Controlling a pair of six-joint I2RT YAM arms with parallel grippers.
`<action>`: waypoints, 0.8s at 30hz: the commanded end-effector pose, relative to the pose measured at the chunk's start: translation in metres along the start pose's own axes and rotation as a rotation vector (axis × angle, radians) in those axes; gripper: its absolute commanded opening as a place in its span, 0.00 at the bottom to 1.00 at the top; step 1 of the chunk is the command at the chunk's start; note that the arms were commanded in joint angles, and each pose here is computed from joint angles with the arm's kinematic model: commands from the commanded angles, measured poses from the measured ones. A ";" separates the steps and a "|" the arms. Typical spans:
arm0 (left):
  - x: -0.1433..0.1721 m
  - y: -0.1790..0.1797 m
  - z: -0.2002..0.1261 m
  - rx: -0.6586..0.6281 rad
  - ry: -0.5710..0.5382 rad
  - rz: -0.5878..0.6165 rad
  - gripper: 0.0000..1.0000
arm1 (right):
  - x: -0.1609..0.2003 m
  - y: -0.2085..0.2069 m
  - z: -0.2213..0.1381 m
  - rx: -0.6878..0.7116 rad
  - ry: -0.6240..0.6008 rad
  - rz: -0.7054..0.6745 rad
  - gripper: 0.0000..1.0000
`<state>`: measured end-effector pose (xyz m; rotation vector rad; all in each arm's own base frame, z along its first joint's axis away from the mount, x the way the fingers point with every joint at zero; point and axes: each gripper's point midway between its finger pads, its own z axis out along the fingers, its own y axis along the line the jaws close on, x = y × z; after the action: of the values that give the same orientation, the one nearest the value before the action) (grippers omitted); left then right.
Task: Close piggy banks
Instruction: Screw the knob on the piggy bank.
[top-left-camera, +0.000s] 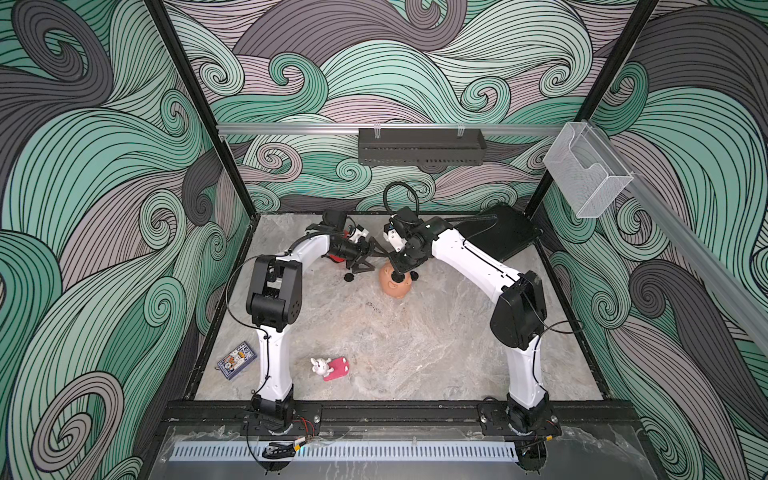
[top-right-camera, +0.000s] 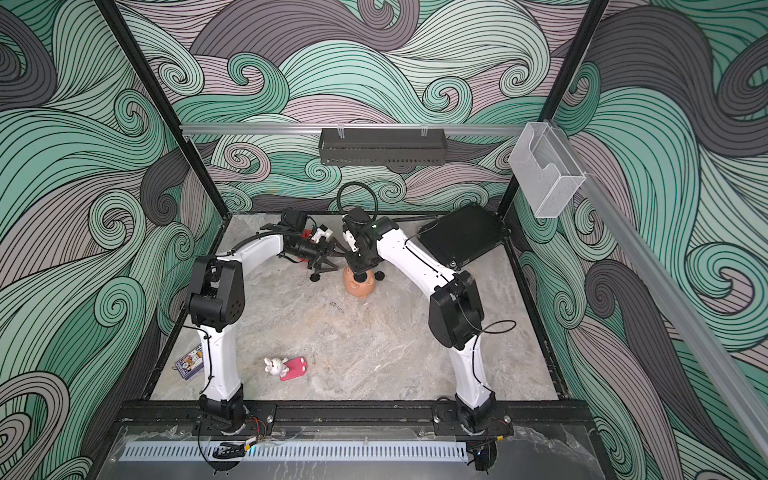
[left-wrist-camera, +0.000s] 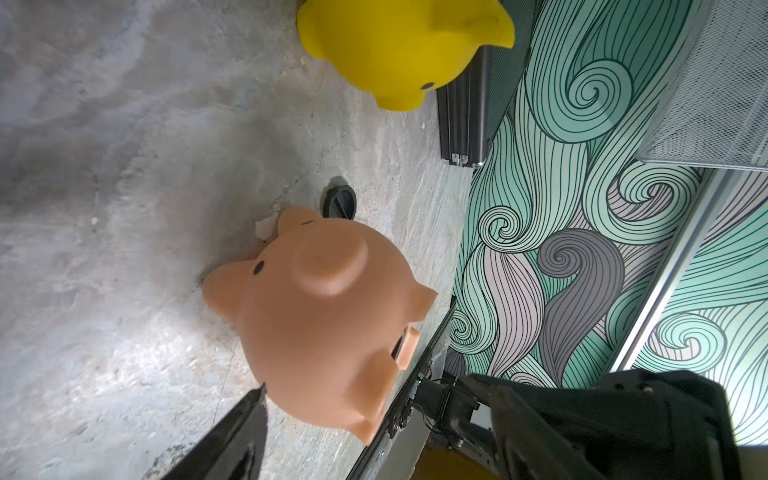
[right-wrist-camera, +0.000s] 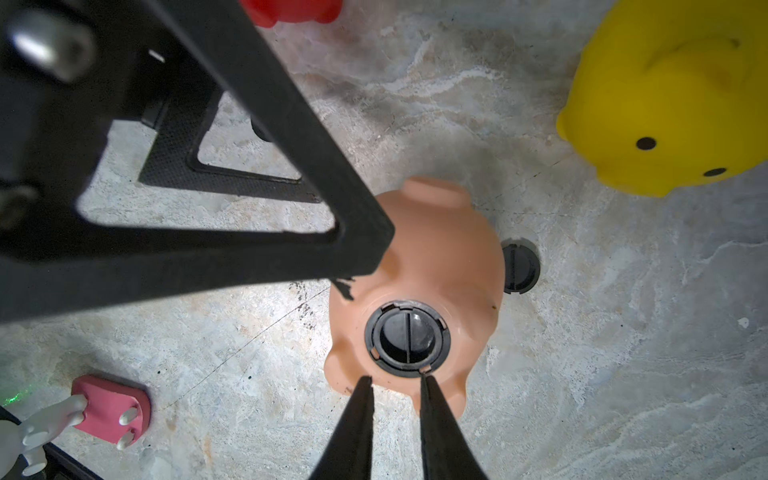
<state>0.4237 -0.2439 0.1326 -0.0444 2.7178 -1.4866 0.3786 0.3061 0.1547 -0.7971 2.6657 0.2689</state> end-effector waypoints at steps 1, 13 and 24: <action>-0.006 -0.020 -0.029 -0.042 -0.073 0.034 0.83 | -0.010 0.002 -0.029 0.005 -0.063 0.012 0.26; -0.039 0.016 -0.122 -0.515 -0.463 -0.021 0.86 | 0.011 0.012 -0.067 -0.061 -0.088 0.104 0.39; -0.083 0.026 -0.179 -0.823 -0.678 0.035 0.96 | 0.058 0.052 -0.097 -0.184 -0.113 0.042 0.61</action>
<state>0.4879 -0.1006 0.2077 -0.4102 2.5049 -0.3747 0.2889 0.2914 0.2150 -0.7627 2.6106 0.4945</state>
